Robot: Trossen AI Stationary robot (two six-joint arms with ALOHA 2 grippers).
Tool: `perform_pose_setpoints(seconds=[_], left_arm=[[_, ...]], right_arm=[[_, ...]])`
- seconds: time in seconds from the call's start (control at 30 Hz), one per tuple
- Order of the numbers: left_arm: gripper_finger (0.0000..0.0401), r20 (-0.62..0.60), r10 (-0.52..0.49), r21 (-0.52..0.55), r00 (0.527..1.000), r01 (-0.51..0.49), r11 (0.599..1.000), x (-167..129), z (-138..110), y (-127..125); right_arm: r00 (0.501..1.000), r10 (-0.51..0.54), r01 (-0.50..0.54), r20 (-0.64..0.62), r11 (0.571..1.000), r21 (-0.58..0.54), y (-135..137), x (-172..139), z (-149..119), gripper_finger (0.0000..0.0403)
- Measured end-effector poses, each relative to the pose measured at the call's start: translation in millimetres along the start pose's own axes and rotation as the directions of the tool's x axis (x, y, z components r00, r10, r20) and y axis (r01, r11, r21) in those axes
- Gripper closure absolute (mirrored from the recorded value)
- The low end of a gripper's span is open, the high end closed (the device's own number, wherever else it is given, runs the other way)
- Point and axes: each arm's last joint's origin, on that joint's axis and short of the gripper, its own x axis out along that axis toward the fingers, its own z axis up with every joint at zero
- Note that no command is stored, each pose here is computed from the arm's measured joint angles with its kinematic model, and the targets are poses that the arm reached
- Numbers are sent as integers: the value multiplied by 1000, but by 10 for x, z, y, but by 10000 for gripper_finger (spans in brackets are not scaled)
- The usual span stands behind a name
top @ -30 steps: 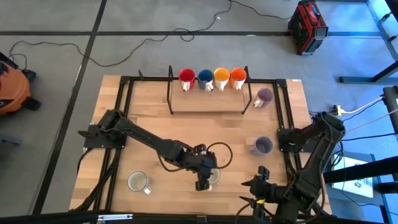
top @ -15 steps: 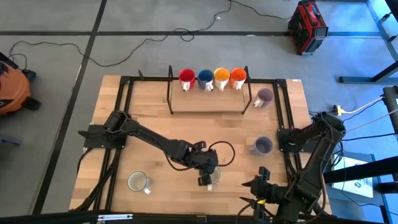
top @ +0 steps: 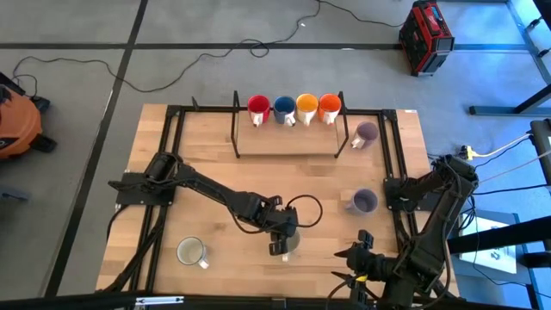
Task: Place coffee mugs
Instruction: Put the right white mug on the shelf aligned with the red mug
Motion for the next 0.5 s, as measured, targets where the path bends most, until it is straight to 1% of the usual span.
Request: perform_pose_setpoints(seconds=[0.13, 0.37, 0.43, 0.5], left_arm=[[378, 5, 3, 11, 1000, -3, 1000, -4, 4, 2], [380, 9, -3, 9, 1000, 3, 1000, -29, 13, 0], [380, 12, -4, 8, 1000, 4, 1000, -111, 20, 6], [380, 33, -13, 5, 999, 13, 1000, -265, 54, 12]], right_arm=[[1000, -1, 1, 3, 1000, 0, 0, 0, 1, 189], [999, -12, 12, 33, 1000, 3, -2, 0, 10, 189], [999, -12, 12, 34, 1000, 3, -2, 0, 10, 189], [999, -12, 12, 34, 1000, 4, -1, 0, 11, 189]])
